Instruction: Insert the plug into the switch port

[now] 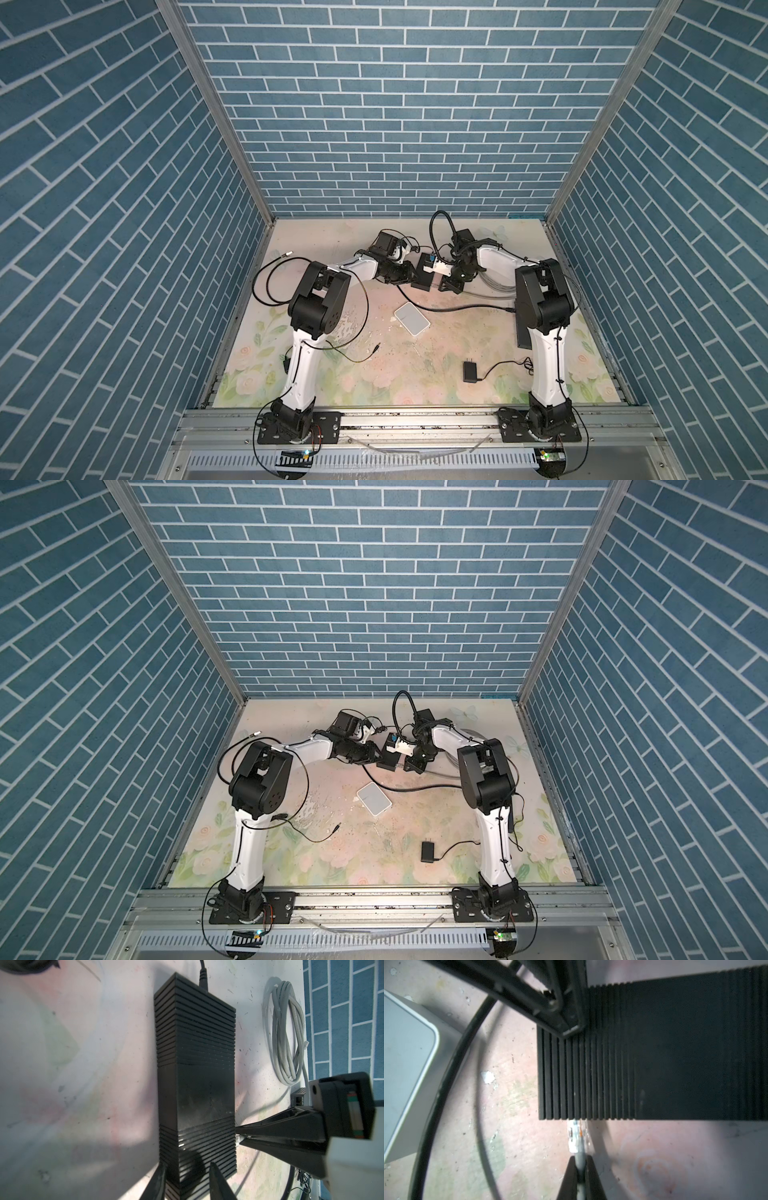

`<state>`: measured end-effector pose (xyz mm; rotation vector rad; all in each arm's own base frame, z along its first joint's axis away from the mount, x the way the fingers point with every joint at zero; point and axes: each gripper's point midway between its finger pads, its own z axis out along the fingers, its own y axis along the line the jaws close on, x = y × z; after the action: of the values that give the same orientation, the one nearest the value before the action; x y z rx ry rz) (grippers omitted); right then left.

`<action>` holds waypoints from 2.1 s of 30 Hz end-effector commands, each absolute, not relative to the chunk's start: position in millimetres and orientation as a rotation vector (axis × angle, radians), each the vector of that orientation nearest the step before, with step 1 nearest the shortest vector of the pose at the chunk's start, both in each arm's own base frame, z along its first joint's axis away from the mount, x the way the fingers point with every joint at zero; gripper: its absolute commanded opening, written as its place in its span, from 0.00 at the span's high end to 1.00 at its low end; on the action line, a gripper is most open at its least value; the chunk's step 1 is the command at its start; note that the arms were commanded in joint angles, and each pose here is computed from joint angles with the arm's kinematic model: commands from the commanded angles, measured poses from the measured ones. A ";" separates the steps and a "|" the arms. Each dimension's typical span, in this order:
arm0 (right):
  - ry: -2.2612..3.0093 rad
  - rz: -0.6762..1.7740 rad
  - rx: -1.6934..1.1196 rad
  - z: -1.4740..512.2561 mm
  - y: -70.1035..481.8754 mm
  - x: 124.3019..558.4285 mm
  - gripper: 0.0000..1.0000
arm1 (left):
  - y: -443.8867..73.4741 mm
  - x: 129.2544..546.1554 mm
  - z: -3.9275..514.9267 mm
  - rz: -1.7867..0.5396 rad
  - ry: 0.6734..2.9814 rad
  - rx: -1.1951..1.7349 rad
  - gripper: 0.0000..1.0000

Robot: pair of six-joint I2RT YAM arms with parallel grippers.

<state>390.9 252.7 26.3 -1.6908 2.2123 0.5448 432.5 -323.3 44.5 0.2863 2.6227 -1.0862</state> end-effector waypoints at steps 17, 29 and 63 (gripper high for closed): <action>1.994 0.610 -1.589 72.6 304.9 405.6 0.97 | -379.2 385.1 67.1 -1.403 2.564 0.435 0.65; 1.951 0.666 -1.663 59.6 310.1 392.7 0.96 | -369.8 393.2 57.6 -1.354 2.587 0.419 0.65; 1.826 0.633 -1.667 81.3 343.8 412.6 0.90 | -411.3 374.1 84.7 -1.534 2.479 0.586 0.65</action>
<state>401.3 256.4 27.8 -1.6438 2.2293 0.4819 441.5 -336.6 43.0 0.2730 2.5935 -1.1661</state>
